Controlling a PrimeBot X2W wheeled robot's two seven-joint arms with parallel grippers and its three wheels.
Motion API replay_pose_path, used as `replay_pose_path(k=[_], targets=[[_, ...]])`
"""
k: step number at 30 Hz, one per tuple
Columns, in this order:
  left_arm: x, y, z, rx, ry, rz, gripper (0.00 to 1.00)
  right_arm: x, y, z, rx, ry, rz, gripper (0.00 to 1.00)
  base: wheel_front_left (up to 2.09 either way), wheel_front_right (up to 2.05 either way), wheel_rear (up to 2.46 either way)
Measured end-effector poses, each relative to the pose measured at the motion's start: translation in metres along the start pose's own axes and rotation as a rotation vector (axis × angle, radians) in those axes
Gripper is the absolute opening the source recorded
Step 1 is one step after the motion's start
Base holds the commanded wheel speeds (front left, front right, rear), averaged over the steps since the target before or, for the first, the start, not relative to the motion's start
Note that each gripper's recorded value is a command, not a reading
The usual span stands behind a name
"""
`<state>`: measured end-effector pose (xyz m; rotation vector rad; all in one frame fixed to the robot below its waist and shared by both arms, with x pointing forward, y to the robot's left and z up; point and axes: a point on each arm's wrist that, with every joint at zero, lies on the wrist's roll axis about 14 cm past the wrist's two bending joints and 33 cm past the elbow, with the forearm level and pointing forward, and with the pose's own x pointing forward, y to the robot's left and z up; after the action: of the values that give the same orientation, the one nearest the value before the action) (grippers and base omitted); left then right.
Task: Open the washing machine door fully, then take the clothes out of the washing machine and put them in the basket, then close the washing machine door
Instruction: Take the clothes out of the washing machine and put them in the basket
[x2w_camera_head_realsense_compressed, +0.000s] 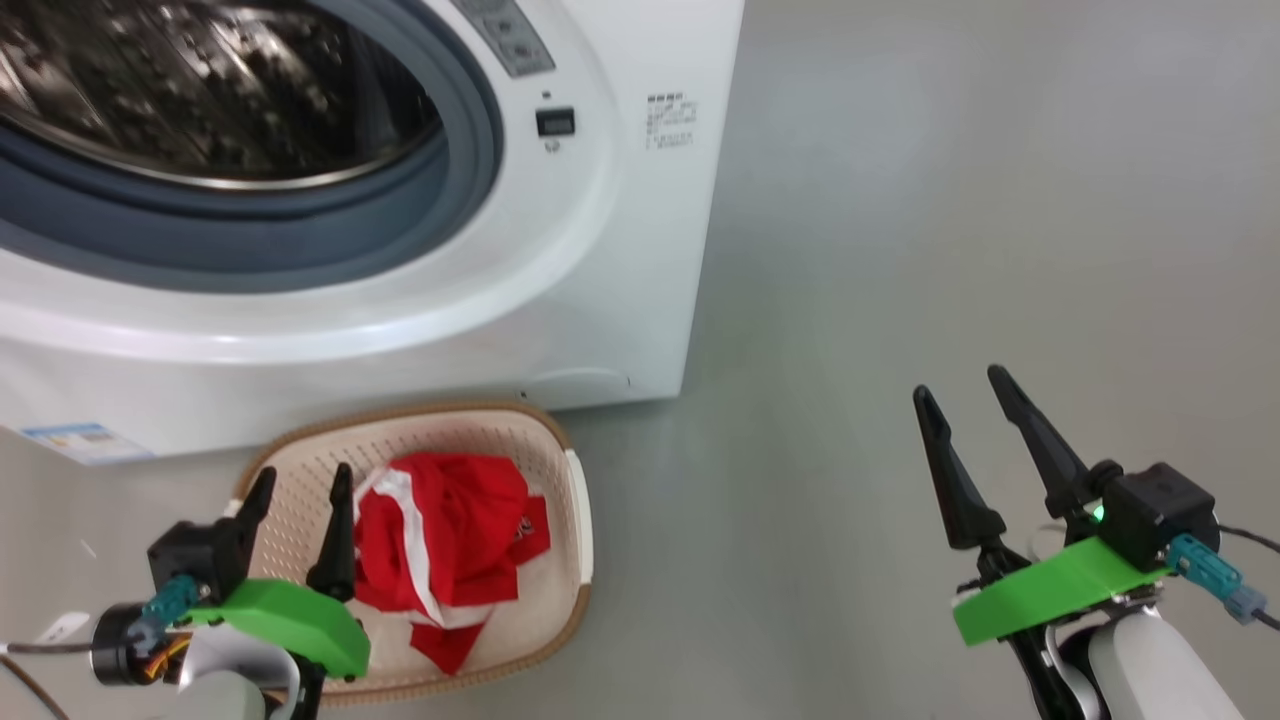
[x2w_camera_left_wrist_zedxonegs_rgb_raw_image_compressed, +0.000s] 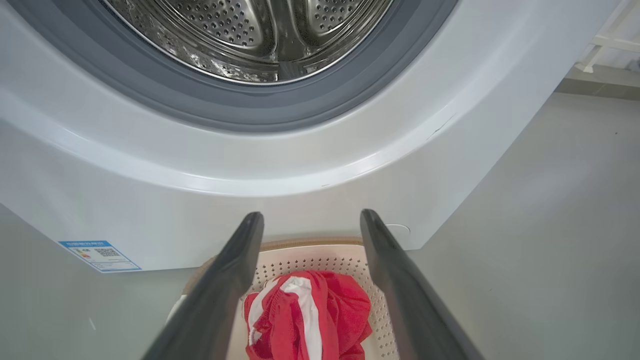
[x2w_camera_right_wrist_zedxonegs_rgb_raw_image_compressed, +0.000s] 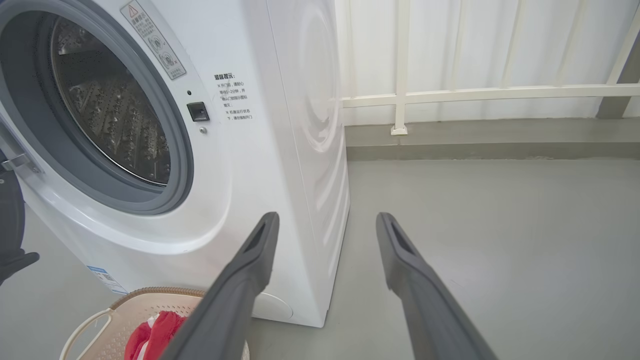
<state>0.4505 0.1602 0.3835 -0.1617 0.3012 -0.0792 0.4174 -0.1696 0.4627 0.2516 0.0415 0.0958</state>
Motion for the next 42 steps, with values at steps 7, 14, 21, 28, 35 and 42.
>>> replay_pose_path(k=[7, 14, 21, 28, 35, 42], targets=[[-0.023, -0.004, 0.034, 0.011, -0.115, -0.01, 1.0, -0.019, 0.002, 0.012, -0.007, -0.025, 0.003, 1.0, 0.0, 0.0, 0.0], [-0.046, -0.001, 0.053, 0.016, -0.19, 0.0, 1.0, -0.032, 0.004, 0.02, -0.003, -0.047, 0.003, 1.0, 0.0, 0.0, 0.0], [-0.071, 0.005, 0.069, 0.046, -0.259, 0.019, 1.0, -0.046, 0.001, 0.024, -0.002, -0.06, -0.011, 1.0, 0.0, 0.0, 0.0], [-0.098, 0.009, 0.07, 0.044, -0.291, 0.043, 1.0, -0.062, 0.0, 0.023, -0.003, -0.061, -0.017, 1.0, 0.0, 0.0, 0.0], [-0.114, 0.013, 0.077, 0.049, -0.329, 0.054, 1.0, -0.068, -0.001, 0.029, -0.006, -0.08, -0.019, 1.0, 0.0, 0.0, 0.0], [-0.119, 0.013, 0.08, 0.051, -0.341, 0.056, 1.0, -0.073, -0.004, 0.026, -0.005, -0.071, -0.032, 1.0, 0.0, 0.0, 0.0]])
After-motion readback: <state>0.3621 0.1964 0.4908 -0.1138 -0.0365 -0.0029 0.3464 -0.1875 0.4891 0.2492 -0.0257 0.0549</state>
